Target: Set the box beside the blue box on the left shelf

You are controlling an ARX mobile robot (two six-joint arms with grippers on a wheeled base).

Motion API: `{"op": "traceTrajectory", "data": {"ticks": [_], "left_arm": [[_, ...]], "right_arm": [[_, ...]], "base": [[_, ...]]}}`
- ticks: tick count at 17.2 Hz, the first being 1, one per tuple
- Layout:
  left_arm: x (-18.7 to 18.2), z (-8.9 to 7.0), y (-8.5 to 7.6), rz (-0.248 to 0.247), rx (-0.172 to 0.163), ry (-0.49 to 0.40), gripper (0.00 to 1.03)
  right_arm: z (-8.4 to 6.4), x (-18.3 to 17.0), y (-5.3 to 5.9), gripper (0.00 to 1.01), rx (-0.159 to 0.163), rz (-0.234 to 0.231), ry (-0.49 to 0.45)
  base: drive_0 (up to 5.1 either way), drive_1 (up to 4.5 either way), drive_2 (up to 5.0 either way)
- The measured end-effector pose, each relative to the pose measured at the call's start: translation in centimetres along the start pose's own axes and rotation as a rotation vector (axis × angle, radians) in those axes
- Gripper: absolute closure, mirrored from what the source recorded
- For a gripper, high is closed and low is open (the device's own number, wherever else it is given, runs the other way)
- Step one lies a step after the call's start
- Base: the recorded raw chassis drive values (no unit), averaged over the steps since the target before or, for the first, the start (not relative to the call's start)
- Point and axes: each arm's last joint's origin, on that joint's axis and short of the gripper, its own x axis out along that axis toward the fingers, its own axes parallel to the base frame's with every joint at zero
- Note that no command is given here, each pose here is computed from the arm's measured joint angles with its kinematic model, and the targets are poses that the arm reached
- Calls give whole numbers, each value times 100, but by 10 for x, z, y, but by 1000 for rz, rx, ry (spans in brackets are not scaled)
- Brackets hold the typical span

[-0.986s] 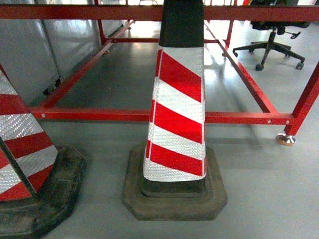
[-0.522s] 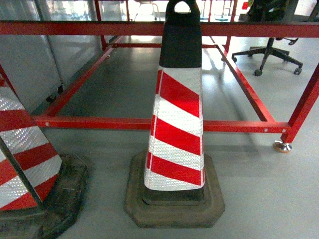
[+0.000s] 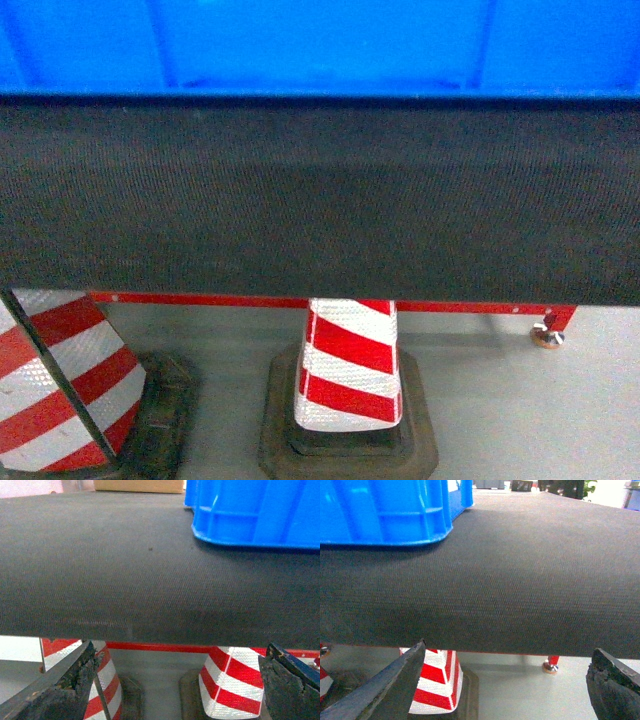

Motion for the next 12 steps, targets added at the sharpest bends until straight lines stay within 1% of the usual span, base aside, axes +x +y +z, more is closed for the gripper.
{"op": "traceTrajectory", "data": {"ticks": [12], "left_arm": [[0,1,0,0,0,-6,5]], "right_arm": [[0,0,0,3,0,0,-5]], "base": [[0,0,0]]}}
